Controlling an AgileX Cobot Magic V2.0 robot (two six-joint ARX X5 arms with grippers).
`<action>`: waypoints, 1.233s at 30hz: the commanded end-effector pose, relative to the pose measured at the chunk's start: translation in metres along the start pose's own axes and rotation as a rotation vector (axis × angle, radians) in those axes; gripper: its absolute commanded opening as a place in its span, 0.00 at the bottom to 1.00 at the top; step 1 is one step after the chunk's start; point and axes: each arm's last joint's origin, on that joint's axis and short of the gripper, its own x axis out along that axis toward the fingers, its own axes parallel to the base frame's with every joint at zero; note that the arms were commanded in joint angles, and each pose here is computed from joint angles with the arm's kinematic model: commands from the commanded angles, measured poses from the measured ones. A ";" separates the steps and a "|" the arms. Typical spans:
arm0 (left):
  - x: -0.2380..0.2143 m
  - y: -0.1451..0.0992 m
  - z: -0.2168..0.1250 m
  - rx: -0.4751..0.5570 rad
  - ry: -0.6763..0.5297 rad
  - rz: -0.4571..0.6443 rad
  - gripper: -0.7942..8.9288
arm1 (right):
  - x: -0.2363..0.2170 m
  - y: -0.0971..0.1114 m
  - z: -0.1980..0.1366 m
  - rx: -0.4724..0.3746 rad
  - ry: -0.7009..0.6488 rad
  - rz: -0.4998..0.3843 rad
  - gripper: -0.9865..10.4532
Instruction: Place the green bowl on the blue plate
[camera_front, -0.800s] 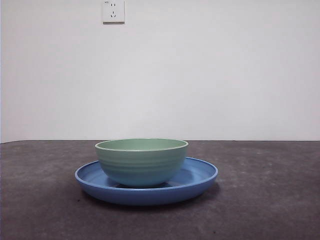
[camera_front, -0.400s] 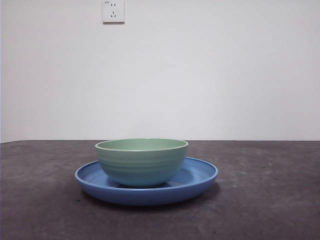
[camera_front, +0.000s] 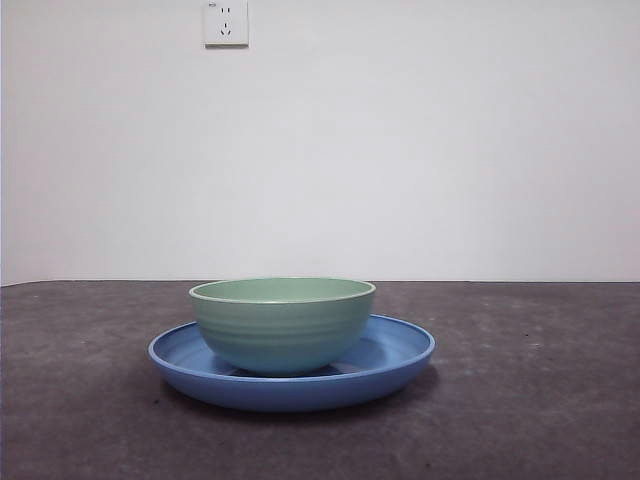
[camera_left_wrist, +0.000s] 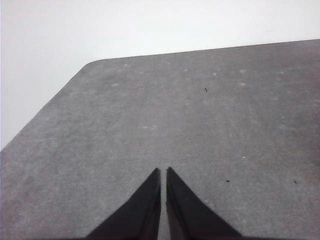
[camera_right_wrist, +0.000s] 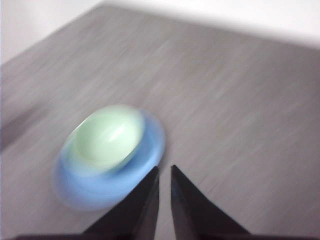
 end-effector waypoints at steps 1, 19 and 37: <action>0.002 -0.001 -0.007 0.017 0.027 -0.007 0.10 | 0.009 -0.015 -0.011 -0.057 -0.196 -0.146 0.12; 0.002 -0.001 -0.007 0.017 0.027 -0.007 0.10 | 0.070 -0.064 -0.159 0.002 -0.289 -0.538 0.12; 0.002 -0.001 -0.007 0.017 0.027 -0.008 0.10 | 0.075 -0.063 -0.183 0.101 -0.235 -0.586 0.12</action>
